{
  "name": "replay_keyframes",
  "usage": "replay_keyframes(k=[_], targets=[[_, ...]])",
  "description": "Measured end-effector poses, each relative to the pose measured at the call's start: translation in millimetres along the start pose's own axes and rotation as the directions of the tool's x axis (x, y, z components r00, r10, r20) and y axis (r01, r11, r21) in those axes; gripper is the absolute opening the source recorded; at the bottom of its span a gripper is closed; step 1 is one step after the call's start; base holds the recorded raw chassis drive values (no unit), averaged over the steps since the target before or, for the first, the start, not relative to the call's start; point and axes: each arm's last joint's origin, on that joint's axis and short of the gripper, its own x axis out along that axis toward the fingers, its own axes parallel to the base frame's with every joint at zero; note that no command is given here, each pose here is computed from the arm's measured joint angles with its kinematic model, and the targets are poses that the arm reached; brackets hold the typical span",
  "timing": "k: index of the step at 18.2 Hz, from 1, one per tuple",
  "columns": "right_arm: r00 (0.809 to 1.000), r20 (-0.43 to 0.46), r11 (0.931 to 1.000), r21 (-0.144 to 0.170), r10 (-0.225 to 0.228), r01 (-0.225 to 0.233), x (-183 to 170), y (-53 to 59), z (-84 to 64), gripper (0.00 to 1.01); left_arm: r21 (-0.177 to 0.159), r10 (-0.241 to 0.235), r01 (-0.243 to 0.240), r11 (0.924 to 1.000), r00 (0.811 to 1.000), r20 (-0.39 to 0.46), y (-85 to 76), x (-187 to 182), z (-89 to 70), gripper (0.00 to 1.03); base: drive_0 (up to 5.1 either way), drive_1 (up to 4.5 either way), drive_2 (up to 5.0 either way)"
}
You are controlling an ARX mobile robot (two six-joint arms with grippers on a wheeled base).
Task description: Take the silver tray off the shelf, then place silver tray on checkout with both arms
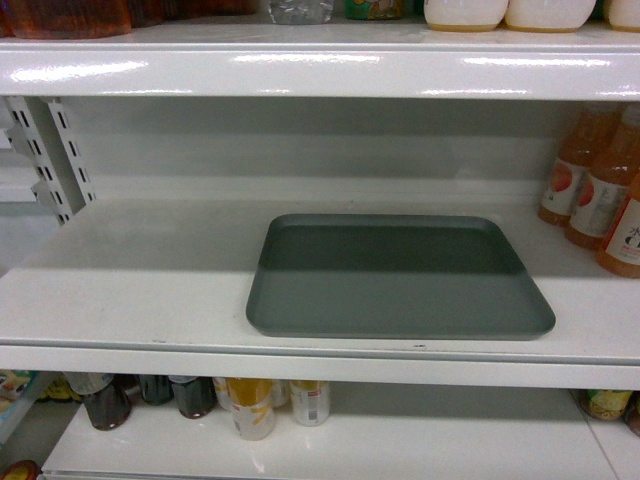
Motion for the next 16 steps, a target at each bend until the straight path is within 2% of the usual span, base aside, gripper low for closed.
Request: replay_keyframes(k=[1, 2, 3, 4, 5, 6, 9, 13, 14, 16], targets=[[0.997, -0.064, 0.9993, -0.004, 0.035, -0.036, 7, 1.4, 2.3, 0.98, -0.042, -0.015, 0.014, 0.9990, 0.999, -0.036, -4.9, 10, 9.9, 0.98, 0.0, 0.00, 0.0], [0.993, -0.103, 0.9987, -0.004, 0.049, -0.050, 15, 1.4, 2.8, 0.98, -0.084, -0.041, 0.035, 0.9958, 0.997, -0.067, -9.6, 23, 15.6, 0.98, 0.0, 0.00, 0.0], [0.988, -0.142, 0.9984, 0.004, 0.056, -0.056, 22, 0.9, 3.2, 0.98, -0.095, -0.089, 0.078, 0.9924, 0.990, -0.108, -13.9, 35, 15.8, 0.98, 0.0, 0.00, 0.0], [0.981, -0.183, 0.9982, 0.006, 0.060, -0.060, 32, 1.2, 2.1, 0.98, -0.093, -0.145, 0.130, 0.9871, 0.975, -0.167, -21.2, 51, 10.0, 0.98, 0.0, 0.00, 0.0], [0.974, -0.216, 0.9974, 0.005, 0.072, -0.072, 43, 2.9, 0.3, 0.98, -0.071, -0.177, 0.164, 0.9838, 0.958, -0.227, -28.0, 69, 0.7, 0.98, 0.0, 0.00, 0.0], [0.970, -0.232, 0.9969, 0.005, 0.078, -0.079, 53, 3.5, 0.2, 0.98, -0.060, -0.190, 0.181, 0.9817, 0.948, -0.255, -32.2, 82, -3.9, 0.98, 0.0, 0.00, 0.0], [0.959, -0.277, 0.9978, 0.005, 0.064, -0.065, 87, 2.1, -1.6, 0.98, -0.032, -0.204, 0.203, 0.9786, 0.936, -0.288, -55.7, 135, -7.3, 0.98, 0.0, 0.00, 0.0], [0.951, -0.304, 0.9981, 0.029, 0.060, -0.054, 132, -0.2, 2.6, 0.98, -0.007, -0.216, 0.233, 0.9724, 0.886, -0.410, -90.0, 196, -22.4, 0.98, 0.0, 0.00, 0.0], [0.950, -0.305, 0.9980, 0.037, 0.060, -0.051, 145, -0.7, 4.4, 0.98, -0.004, -0.219, 0.239, 0.9711, 0.883, -0.416, -99.1, 212, -21.3, 0.98, 0.0, 0.00, 0.0], [0.947, -0.319, 0.9981, 0.049, 0.050, -0.037, 167, -1.9, 7.7, 0.98, 0.005, -0.214, 0.236, 0.9716, 0.889, -0.405, -114.5, 237, -14.4, 0.98, 0.0, 0.00, 0.0]])
